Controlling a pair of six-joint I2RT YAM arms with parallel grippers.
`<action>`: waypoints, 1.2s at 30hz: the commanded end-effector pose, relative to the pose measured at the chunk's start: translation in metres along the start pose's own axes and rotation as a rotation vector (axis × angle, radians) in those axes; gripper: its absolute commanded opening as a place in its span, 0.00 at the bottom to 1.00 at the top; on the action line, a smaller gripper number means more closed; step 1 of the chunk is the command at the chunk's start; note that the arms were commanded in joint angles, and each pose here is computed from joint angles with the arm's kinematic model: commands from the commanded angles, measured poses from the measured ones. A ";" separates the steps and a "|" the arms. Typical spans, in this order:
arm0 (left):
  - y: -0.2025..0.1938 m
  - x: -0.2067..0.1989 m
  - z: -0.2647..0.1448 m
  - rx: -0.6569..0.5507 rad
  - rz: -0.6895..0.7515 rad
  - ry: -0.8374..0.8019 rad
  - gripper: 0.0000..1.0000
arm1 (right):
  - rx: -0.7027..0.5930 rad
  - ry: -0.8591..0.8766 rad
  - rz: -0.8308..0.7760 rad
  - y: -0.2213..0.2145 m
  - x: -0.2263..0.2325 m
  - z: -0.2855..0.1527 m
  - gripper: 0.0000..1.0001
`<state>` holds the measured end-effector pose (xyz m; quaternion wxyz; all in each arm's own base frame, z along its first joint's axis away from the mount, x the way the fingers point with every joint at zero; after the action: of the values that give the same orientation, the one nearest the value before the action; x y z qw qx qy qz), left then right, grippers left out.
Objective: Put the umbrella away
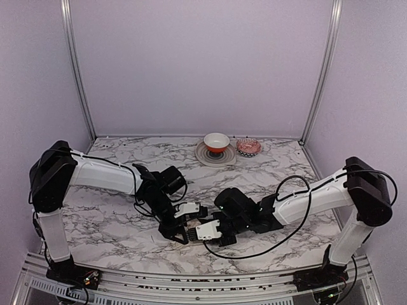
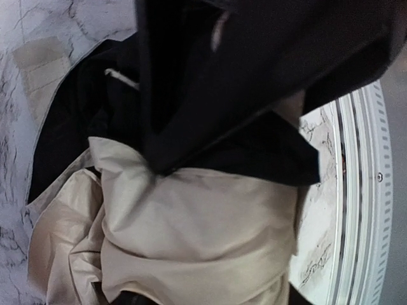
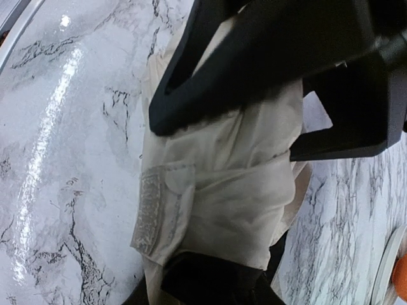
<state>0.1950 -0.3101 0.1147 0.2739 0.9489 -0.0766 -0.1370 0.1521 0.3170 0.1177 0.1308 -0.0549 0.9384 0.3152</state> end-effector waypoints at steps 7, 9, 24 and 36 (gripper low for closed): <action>-0.010 -0.021 -0.046 -0.138 0.057 0.384 0.94 | 0.145 0.186 0.178 -0.025 0.008 0.009 0.22; -0.012 -0.033 -0.059 -0.228 0.114 0.504 0.99 | 0.155 0.236 0.232 -0.026 0.005 0.010 0.22; -0.019 -0.105 -0.033 -0.037 0.618 0.946 0.99 | 0.283 0.594 0.601 -0.040 -0.012 0.036 0.20; -0.018 -0.063 0.010 0.238 0.591 0.892 0.98 | 0.214 0.711 0.637 -0.031 -0.022 0.036 0.20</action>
<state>0.1204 -0.2805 0.1106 0.2330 0.8716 -0.2460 0.3544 0.2056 0.3347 0.1098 -0.2257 0.1063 0.9203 0.3013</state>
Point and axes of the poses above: each gripper's point midway between its finger pads, its own z axis out along the fingers, its own x axis along the line the jaws close on, y = z × x, the point moved 10 cm from there along -z, back along the fingers, and after that the axes turned 14 degrees about z, right-handed, at the moved point
